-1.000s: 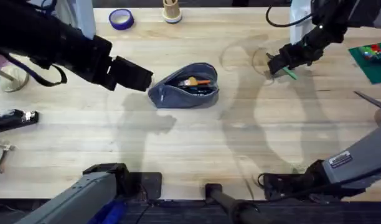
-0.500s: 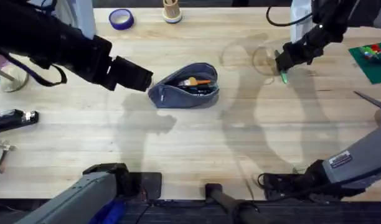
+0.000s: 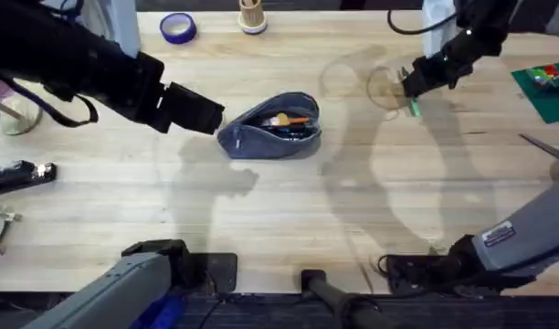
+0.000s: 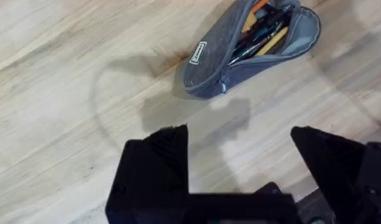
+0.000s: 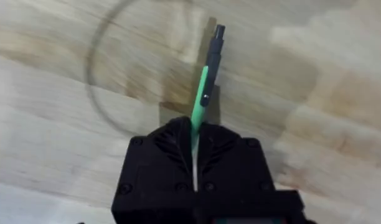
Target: Unzip the bag, pick up the pens from the table one at a time and place them inside, then zip the bag closed.
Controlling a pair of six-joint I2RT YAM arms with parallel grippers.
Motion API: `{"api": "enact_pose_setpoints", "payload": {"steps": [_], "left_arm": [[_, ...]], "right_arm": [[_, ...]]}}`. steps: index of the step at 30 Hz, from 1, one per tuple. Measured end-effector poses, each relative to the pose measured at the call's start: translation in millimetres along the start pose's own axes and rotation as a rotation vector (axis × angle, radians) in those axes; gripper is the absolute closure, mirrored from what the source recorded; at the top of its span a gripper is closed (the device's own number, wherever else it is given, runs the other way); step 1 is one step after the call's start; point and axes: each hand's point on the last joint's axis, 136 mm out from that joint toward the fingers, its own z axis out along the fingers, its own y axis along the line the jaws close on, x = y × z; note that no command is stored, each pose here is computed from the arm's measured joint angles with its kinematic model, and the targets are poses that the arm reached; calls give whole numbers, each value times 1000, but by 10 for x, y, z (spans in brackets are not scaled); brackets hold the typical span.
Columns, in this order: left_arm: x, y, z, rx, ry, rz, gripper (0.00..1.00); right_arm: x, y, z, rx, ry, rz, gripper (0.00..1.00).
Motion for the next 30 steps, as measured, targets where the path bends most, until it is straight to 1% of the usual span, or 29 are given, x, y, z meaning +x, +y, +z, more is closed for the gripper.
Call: {"api": "enact_pose_setpoints", "payload": {"steps": [2, 7, 11, 16, 24, 30], "left_arm": [[0, 0, -1, 0, 0, 0, 6], [0, 0, 0, 0, 0, 0, 6], [0, 0, 0, 0, 0, 0, 6], [0, 0, 0, 0, 0, 0, 6], [0, 0, 0, 0, 0, 0, 5], [0, 0, 0, 0, 0, 0, 5]], "right_arm": [[-66, 72, -28, -11, -15, -48, 968], [-243, 408, -213, -65, -85, -213, 967], [-405, 706, -486, -99, -178, -367, 967], [-544, 1059, -836, -153, -302, -543, 967], [-625, 1545, -1345, -234, -492, -802, 967], [-597, 2014, -1568, -352, -615, -999, 968]]}}
